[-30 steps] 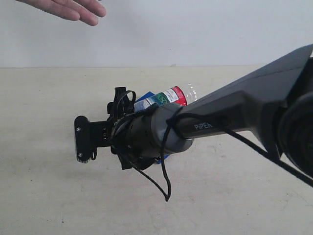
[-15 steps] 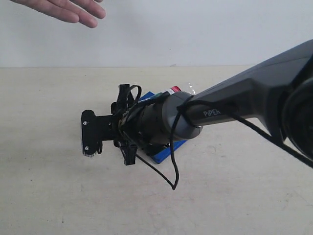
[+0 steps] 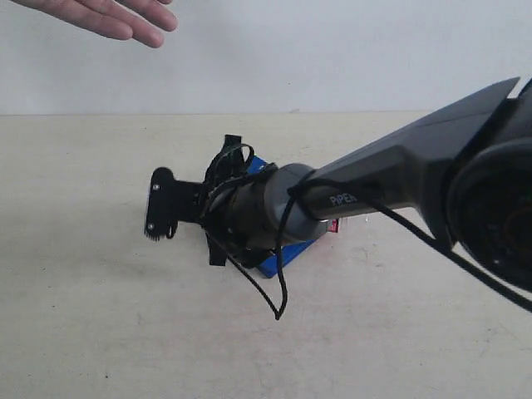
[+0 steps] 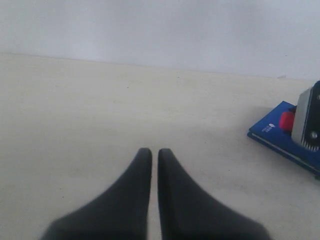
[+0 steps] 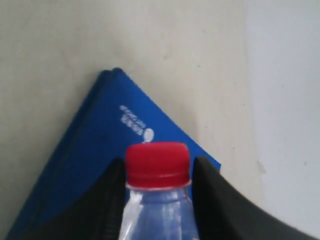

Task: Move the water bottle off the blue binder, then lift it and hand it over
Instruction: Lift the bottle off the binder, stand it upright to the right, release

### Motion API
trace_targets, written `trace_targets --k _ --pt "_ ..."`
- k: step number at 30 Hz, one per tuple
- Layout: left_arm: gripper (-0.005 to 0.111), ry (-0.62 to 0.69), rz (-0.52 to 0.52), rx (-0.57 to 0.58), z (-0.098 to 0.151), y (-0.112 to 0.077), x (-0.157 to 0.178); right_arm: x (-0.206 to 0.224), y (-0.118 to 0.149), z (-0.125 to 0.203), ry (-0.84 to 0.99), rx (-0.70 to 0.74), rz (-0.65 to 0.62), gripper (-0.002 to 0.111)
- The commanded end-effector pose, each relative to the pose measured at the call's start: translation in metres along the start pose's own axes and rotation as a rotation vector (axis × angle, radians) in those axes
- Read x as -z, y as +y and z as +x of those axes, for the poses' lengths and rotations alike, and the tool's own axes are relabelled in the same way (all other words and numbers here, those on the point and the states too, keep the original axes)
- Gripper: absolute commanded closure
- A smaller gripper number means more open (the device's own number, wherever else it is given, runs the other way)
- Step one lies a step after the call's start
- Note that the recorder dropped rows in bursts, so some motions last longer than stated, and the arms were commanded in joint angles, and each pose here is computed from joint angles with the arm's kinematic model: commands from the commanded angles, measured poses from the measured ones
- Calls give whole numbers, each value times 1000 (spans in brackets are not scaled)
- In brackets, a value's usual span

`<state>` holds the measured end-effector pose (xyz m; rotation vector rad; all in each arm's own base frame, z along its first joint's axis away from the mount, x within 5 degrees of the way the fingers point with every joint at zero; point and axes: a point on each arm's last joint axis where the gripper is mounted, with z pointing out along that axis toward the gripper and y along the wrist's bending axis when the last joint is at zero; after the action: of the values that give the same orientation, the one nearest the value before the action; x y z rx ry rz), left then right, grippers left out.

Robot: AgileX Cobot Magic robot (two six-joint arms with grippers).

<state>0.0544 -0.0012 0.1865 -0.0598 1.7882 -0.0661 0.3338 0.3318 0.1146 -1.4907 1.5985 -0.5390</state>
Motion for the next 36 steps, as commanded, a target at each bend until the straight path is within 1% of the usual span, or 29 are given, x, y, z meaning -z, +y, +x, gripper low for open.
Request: trace_targets --k 1,3,7,12,15,18,21,24,27,30,32,34,36 --pt "102 -11 8 7 0 0 0 25 -51 -3 -40 -407 93 108" --pt "102 -11 8 7 0 0 0 32 -71 3 -43 -507 143 108" --pt "102 -11 8 7 0 0 0 40 -108 25 -7 -684 277 108" --pt "102 -11 8 7 0 0 0 46 -139 54 24 -910 429 108" --pt "102 -11 8 7 0 0 0 53 -155 68 30 -993 495 108" --pt "102 -11 8 7 0 0 0 57 -164 86 59 -1020 537 108" --pt "102 -11 8 7 0 0 0 57 -168 110 107 -1045 566 108" --pt "102 -11 8 7 0 0 0 57 -170 138 145 -1130 591 108" --pt "102 -11 8 7 0 0 0 54 -171 157 155 -1210 570 108" --pt "102 -11 8 7 0 0 0 53 -173 166 167 -1212 562 108" --pt "102 -11 8 7 0 0 0 53 -173 166 175 -1180 555 108" --pt "102 -11 8 7 0 0 0 52 -172 164 189 -1095 522 108" --pt "102 -11 8 7 0 0 0 49 -169 160 186 -998 450 106"
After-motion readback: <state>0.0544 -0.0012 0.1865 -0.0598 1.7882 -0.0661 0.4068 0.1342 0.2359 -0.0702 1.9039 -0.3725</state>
